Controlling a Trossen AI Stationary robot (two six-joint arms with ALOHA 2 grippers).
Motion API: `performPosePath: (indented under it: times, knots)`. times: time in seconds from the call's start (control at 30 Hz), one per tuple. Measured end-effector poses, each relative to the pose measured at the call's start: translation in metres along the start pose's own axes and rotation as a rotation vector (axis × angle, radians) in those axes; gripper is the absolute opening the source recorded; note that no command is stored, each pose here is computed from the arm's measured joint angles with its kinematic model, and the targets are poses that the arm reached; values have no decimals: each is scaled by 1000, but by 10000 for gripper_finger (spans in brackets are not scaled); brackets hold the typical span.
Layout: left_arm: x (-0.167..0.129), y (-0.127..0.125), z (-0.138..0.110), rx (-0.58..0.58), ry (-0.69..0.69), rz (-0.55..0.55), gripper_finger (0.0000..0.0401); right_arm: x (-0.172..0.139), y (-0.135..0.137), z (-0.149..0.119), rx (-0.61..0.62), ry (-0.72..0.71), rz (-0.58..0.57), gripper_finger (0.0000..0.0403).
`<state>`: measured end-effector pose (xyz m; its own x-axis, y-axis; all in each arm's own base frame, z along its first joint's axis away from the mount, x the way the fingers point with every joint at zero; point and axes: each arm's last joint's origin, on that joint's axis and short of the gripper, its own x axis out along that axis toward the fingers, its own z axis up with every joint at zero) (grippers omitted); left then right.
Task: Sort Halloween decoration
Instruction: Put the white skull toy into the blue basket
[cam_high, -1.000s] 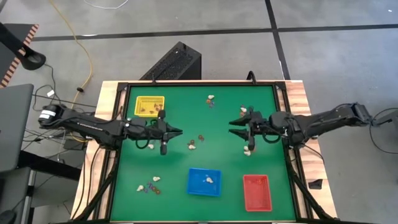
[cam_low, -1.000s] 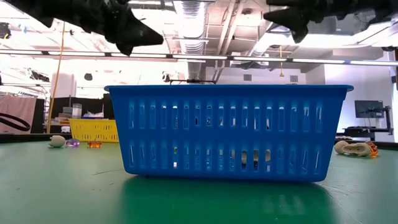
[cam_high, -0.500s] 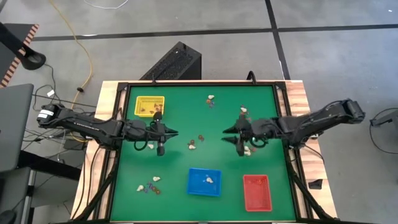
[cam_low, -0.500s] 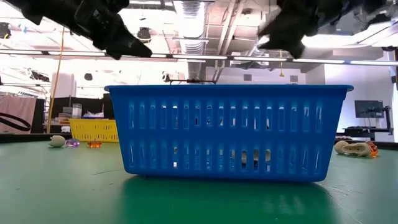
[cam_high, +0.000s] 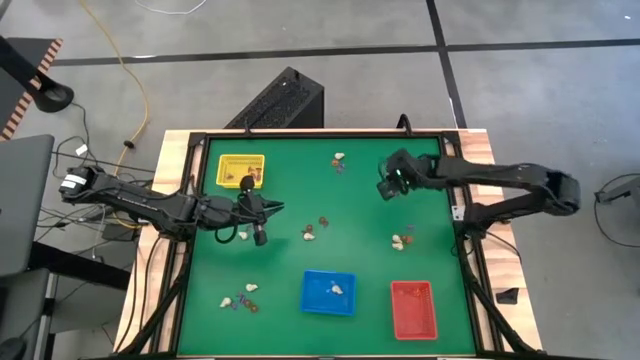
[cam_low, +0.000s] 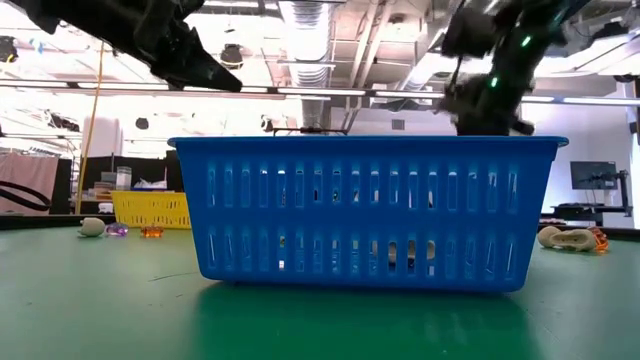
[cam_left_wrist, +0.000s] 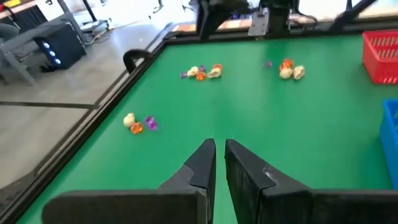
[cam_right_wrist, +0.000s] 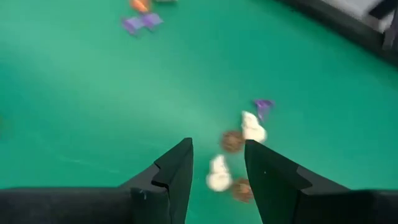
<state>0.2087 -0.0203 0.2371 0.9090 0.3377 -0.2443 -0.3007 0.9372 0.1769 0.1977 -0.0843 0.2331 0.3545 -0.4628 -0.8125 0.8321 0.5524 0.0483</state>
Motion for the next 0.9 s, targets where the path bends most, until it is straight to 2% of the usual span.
performPosePath:
  times: [0.23, 0.43, 0.6, 0.9]
  knots:
    - [7, 2, -4, 2, 26, -21, 53, 49, -31, 15, 77, 154, -54, 194]
    - [11, -1, -8, -18, 55, -112, 108, 72, -34, 17, 67, 184, -80, 223]
    - [13, -1, -11, -20, 75, -111, 143, 88, -33, 15, 50, 210, -86, 230]
    - [6, 2, -9, -31, 80, -80, 149, 107, -34, 9, 34, 275, -115, 230]
